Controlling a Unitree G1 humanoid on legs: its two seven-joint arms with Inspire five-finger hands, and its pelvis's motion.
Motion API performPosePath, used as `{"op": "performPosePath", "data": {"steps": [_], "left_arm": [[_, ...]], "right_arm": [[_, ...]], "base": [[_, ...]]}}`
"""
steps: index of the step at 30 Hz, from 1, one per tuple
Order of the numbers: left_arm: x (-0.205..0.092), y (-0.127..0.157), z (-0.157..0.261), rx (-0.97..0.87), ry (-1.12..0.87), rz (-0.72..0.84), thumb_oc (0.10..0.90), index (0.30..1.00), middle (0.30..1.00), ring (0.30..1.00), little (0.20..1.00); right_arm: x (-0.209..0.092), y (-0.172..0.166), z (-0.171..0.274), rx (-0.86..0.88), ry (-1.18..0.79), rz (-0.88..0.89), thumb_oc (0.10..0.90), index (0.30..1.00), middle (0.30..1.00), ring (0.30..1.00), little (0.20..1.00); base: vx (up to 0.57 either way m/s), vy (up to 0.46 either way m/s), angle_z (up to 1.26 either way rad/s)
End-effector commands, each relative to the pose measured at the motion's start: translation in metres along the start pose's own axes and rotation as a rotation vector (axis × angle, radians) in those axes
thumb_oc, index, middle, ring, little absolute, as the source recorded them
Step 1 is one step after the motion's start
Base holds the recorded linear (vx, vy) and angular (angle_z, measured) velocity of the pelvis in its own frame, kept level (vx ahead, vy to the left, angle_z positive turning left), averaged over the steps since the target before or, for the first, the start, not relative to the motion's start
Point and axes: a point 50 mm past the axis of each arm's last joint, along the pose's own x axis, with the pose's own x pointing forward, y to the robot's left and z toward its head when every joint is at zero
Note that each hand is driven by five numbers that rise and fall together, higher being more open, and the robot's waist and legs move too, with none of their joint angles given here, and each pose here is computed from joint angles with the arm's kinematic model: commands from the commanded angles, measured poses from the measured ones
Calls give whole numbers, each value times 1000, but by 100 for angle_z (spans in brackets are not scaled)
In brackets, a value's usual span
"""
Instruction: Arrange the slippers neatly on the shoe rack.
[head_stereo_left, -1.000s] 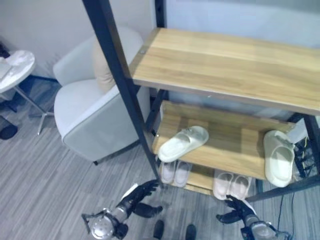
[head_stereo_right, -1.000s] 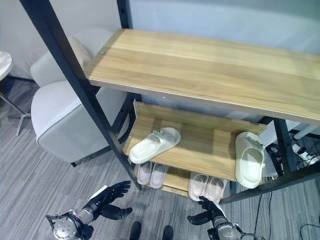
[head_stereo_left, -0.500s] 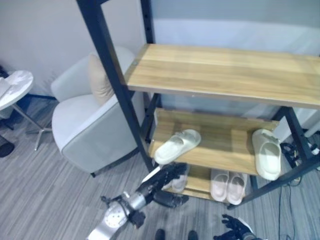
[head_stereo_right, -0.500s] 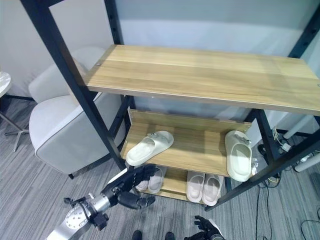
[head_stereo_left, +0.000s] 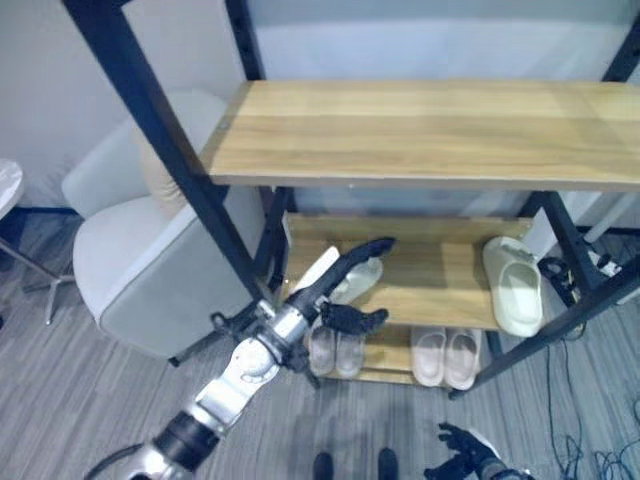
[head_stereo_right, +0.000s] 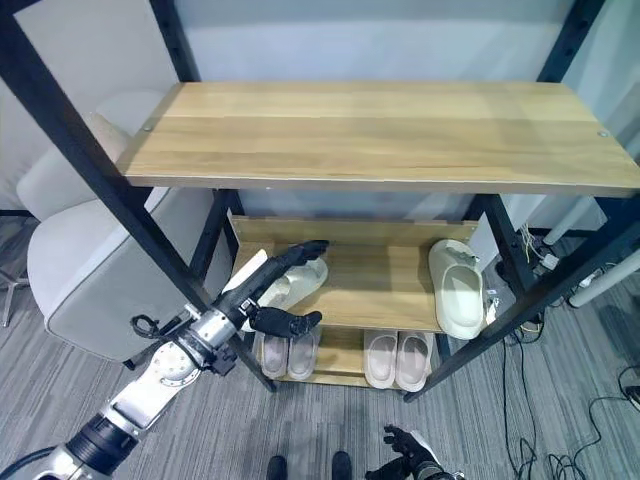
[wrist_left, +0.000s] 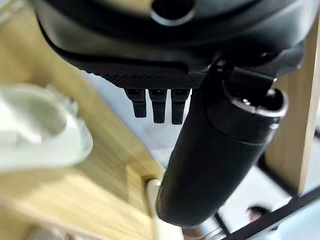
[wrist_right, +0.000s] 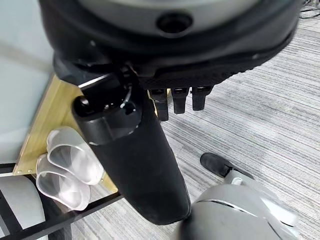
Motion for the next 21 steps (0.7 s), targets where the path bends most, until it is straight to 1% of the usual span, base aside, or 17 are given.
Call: {"op": "performPosePath", "data": {"steps": [1, 4, 6, 7, 9, 12, 17, 21], "left_arm": [[29, 43, 28, 221, -191, 141, 800, 900, 900, 900, 900], [35, 53, 25, 379, -176, 137, 800, 900, 900, 900, 900], [37, 57, 23, 419, -167, 142, 800, 900, 900, 900, 900], [40, 65, 19, 501, -144, 146, 800, 900, 900, 900, 900], [42, 74, 16, 574, -122, 152, 800, 900, 900, 900, 900], [40, 80, 11, 614, -98, 159, 800, 900, 900, 900, 900], [33, 102, 1, 696, -28, 193, 800, 900, 900, 900, 900], [31, 113, 1, 751, -11, 202, 800, 900, 900, 900, 900]], "right_arm": [[2, -24, 30, -72, -145, -36, 800, 900, 900, 900, 900], [3, -25, 35, -80, -162, -30, 800, 900, 900, 900, 900], [3, -26, 38, -80, -173, -30, 800, 900, 900, 900, 900], [3, -28, 41, -92, -188, -31, 800, 900, 900, 900, 900], [3, -30, 45, -101, -204, -30, 800, 900, 900, 900, 900], [3, -31, 47, -106, -212, -32, 800, 900, 900, 900, 900], [4, -31, 49, -112, -215, -32, 800, 900, 900, 900, 900], [4, -31, 50, -111, -222, -28, 800, 900, 900, 900, 900]], "base": [[-67, 20, -11], [-23, 12, -15], [-16, 8, -12], [-13, 8, -10], [-23, 10, -8], [-1, 3, -3], [9, 1, -1], [20, 1, -1]]}}
